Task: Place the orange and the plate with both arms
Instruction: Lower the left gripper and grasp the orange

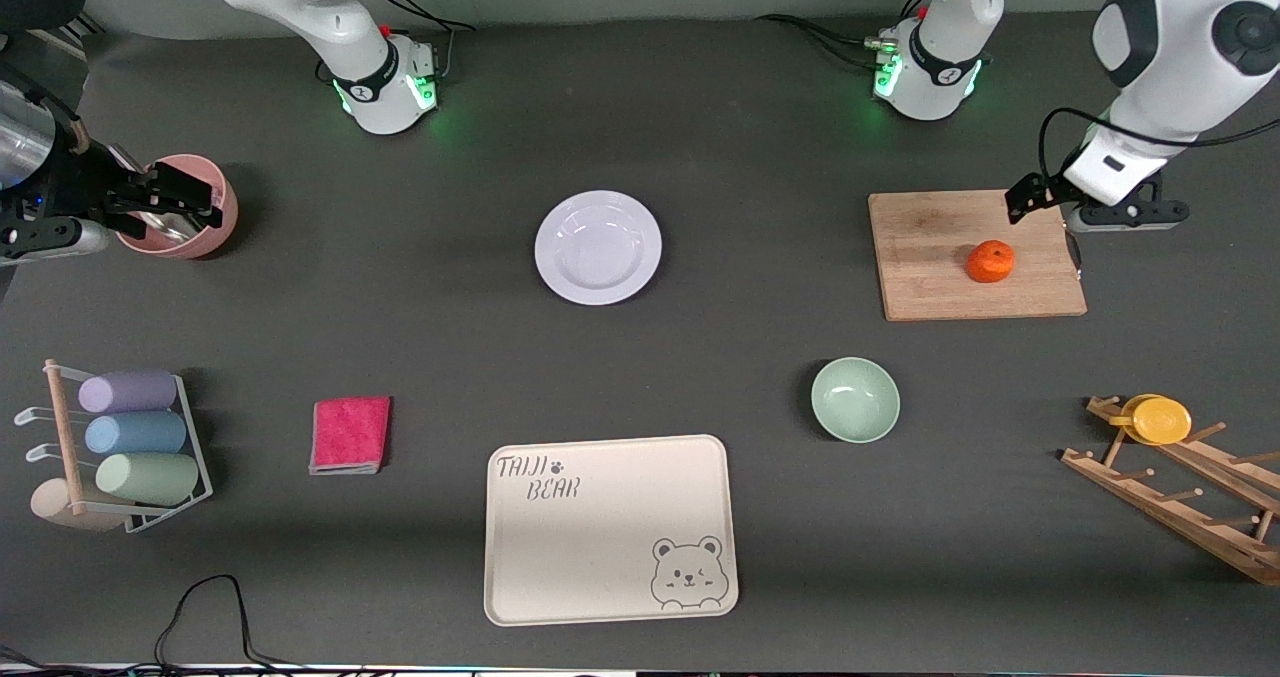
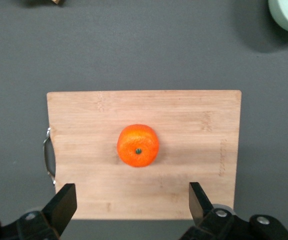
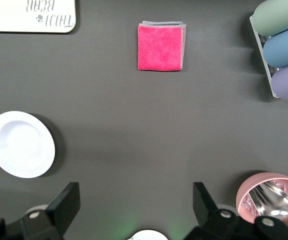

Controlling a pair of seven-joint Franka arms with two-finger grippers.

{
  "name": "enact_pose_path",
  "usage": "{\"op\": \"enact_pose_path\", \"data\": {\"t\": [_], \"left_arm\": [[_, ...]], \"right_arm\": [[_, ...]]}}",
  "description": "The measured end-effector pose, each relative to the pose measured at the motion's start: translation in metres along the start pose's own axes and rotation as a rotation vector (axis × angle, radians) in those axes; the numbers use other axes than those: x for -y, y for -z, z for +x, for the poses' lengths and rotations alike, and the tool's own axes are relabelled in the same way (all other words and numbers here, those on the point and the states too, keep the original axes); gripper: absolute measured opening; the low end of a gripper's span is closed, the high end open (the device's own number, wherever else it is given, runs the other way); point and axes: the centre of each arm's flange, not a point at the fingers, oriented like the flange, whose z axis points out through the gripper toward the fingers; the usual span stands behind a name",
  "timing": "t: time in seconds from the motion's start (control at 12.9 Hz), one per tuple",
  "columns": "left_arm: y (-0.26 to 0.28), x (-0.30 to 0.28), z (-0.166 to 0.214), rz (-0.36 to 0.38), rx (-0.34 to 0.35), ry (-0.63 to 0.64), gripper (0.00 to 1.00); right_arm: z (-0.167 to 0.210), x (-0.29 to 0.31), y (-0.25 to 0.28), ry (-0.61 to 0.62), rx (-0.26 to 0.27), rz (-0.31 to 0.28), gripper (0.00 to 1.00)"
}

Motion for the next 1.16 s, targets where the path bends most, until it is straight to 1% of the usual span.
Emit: {"op": "enact_pose_path", "data": {"t": [0.31,0.78,0.93,1.16], "left_arm": [[-0.069,-0.002,-0.016,0.001,-0.032,-0.002,1.00],[-0.145,-0.002,-0.015,0.000,-0.044,-0.009,1.00],[-0.160,-0.003,-0.017,-0.001,-0.038,-0.012,1.00],[-0.164,-0.003,-0.017,-0.001,-0.032,-0.023,1.00]], "right_arm": [[0.001,0.000,-0.002,0.000,0.000,0.000,1.00],[0.001,0.000,-0.004,0.009,0.002,0.000,1.00],[0.001,0.000,-0.004,0.012,0.002,0.000,1.00],[0.001,-0.001,-0.004,0.011,0.002,0.000,1.00]]}}
